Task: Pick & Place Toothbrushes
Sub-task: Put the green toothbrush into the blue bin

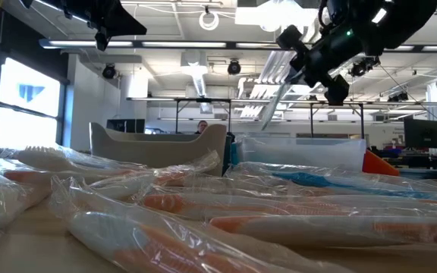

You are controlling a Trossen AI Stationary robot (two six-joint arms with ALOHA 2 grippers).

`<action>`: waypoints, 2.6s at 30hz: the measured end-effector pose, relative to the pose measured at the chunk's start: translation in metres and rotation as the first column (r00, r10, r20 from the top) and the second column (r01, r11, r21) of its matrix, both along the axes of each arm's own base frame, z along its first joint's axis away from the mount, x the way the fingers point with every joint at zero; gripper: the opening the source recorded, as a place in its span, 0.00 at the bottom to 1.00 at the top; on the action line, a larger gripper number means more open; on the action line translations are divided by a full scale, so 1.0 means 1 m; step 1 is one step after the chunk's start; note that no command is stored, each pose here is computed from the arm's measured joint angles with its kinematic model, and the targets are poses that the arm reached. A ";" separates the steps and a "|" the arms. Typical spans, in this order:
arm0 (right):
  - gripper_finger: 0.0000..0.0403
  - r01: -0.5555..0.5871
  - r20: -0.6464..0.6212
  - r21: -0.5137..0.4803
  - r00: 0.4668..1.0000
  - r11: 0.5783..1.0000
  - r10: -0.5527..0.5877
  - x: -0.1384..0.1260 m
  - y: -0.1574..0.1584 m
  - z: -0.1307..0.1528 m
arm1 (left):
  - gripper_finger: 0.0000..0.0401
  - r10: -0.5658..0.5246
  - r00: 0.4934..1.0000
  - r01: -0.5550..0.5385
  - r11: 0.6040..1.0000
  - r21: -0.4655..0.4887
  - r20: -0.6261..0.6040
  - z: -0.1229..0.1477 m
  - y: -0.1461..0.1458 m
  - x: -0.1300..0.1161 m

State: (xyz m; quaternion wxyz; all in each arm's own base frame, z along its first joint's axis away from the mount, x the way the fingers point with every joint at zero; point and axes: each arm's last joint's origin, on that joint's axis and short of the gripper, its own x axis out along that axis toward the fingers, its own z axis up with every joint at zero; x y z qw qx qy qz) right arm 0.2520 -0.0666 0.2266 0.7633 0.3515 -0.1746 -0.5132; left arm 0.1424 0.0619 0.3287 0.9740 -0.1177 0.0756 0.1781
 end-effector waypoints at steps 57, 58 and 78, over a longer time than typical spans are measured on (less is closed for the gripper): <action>0.41 -0.186 -0.283 -0.031 0.944 0.982 0.170 0.017 0.000 -0.028 | 0.00 -0.004 1.000 0.004 1.000 -0.001 0.000 0.000 0.000 0.000; 0.41 -0.200 -0.292 -0.036 0.939 0.979 0.181 0.017 0.000 -0.028 | 0.00 -0.005 1.000 0.005 1.000 -0.001 0.000 0.000 0.000 0.000; 0.27 -0.315 -0.346 -0.057 0.896 0.947 0.277 0.020 0.002 -0.027 | 0.00 -0.001 0.999 0.000 1.000 -0.018 -0.037 -0.004 0.000 -0.001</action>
